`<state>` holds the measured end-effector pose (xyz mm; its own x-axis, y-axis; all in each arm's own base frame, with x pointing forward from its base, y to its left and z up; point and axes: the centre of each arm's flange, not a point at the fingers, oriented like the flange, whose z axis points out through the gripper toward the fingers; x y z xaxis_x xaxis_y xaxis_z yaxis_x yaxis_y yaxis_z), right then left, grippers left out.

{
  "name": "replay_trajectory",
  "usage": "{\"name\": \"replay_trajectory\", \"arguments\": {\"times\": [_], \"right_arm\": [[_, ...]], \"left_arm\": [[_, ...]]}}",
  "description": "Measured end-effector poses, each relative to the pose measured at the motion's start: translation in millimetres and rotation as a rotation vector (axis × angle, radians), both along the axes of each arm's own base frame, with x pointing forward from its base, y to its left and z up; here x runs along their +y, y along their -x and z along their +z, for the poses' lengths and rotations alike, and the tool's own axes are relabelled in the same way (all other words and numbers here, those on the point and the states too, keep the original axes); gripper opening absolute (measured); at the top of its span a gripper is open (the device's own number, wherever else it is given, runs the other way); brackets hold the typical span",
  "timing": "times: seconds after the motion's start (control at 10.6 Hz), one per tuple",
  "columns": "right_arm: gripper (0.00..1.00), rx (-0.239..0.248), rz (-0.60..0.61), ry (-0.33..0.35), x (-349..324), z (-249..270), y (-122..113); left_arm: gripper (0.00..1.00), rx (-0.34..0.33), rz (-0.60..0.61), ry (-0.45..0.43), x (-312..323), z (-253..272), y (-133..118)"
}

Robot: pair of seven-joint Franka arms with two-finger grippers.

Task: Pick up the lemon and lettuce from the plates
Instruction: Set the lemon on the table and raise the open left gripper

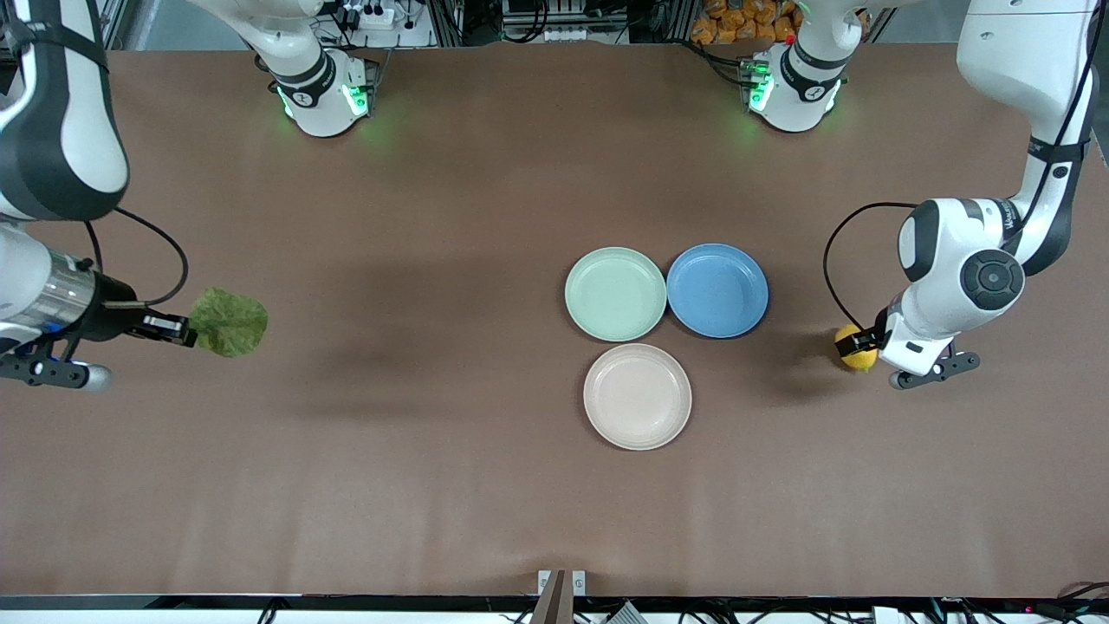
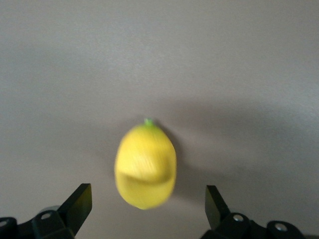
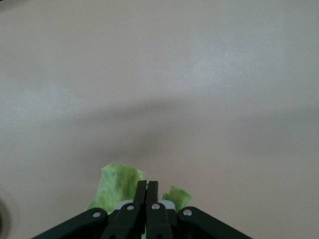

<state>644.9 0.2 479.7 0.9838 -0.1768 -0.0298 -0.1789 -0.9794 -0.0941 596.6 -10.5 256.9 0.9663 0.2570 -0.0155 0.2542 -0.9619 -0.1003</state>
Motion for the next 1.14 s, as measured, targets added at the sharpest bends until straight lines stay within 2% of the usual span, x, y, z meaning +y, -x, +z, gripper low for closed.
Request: {"name": "replay_trajectory", "arguments": {"times": [0.28, 0.76, 0.95, 1.14], "right_arm": [[0.02, -0.028, -0.007, 0.010, -2, -34, 1], [0.02, -0.055, -0.012, 0.021, -3, -78, 8], [0.02, -0.054, -0.018, 0.021, -6, -84, 9], [0.02, -0.057, -0.031, 0.021, -15, -86, 9]], "left_arm": [[1.00, -0.015, -0.027, 0.015, -19, 15, 8], [1.00, -0.076, -0.014, 0.014, -13, 77, 56], [1.00, -0.112, -0.011, 0.015, -11, 95, 57], [1.00, -0.173, -0.018, 0.017, -15, 126, 43]]}}
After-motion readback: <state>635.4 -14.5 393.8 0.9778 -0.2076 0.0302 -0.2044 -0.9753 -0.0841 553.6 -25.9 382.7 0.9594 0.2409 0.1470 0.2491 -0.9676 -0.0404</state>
